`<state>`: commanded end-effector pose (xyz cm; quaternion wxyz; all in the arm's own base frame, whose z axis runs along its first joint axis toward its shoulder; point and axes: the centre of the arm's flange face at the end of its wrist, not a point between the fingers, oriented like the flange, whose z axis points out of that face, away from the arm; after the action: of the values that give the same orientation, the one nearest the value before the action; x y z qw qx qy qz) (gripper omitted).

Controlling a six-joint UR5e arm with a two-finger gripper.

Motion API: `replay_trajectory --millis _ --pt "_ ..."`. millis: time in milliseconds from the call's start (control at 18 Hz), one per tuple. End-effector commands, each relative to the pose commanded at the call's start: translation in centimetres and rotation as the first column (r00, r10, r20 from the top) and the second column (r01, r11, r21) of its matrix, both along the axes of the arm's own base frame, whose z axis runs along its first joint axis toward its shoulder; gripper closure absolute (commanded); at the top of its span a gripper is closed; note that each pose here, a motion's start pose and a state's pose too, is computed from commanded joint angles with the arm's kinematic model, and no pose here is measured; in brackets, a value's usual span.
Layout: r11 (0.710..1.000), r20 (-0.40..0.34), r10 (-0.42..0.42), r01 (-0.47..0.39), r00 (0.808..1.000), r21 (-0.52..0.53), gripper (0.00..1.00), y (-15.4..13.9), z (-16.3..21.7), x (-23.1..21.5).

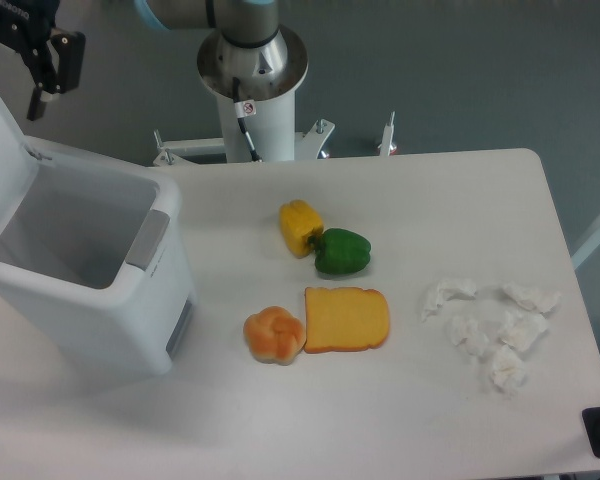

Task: Close the trash can
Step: 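Push the raised lid forward with the gripper to start closing it, then press the lid down onto the trash can rim with the gripper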

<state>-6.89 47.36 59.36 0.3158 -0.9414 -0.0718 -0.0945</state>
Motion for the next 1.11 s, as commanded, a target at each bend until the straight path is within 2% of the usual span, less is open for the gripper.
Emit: replay_trajectory --millis 389,1111 --pt "0.994 -0.021 0.106 -0.105 0.994 0.042 0.00 -0.8 1.1 -5.3" --pt "0.993 0.018 0.106 -0.105 0.994 -0.044 0.00 3.6 -4.4 -8.8"
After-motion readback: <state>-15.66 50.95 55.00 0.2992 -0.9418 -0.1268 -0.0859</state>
